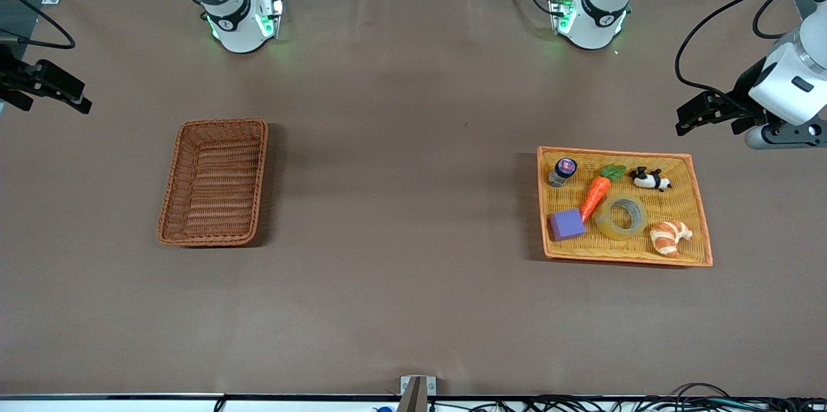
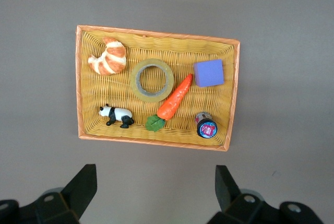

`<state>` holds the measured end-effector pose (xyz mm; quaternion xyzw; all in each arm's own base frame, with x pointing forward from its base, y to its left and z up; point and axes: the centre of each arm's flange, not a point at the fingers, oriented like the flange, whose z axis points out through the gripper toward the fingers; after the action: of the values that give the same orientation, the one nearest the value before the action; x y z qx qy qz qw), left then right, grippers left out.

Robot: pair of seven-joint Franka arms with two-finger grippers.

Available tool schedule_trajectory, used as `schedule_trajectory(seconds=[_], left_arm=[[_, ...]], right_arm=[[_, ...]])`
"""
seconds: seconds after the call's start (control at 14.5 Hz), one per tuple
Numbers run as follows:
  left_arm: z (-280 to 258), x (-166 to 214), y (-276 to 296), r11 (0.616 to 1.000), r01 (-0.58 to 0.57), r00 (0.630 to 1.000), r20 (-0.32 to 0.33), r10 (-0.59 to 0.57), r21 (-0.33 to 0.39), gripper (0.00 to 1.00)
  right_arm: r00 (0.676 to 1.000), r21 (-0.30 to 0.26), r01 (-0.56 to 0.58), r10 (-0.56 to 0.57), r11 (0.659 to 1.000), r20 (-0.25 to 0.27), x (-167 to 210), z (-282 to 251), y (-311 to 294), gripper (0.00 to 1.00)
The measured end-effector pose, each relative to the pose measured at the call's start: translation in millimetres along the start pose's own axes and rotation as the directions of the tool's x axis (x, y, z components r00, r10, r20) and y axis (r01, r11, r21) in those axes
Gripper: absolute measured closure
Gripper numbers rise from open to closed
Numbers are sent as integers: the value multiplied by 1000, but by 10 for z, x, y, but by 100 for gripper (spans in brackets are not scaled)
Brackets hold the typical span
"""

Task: Move tape to another basket
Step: 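Move the left gripper over the tray toward the tape roll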

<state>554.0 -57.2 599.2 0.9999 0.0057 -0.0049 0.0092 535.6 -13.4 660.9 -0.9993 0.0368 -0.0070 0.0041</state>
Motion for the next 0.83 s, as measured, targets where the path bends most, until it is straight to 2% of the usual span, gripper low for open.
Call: schedule_trajectory(seconds=[0.41,0.55,0.83], left_arm=[[-60,-23,-12,1000,1,1000,-11,-1,-1,0],[-16,-5,-63,1000,11,1000,-11,-11,-1,3],[483,135,-275,999,39,999,-36,-39,-4,5]], right_arm=[[1000,0,1,-1,1000,0,0,0,0,0],[1000,0,1,-1,1000,0,0,0,0,0],[1000,0,1,-1,1000,0,0,0,0,0]])
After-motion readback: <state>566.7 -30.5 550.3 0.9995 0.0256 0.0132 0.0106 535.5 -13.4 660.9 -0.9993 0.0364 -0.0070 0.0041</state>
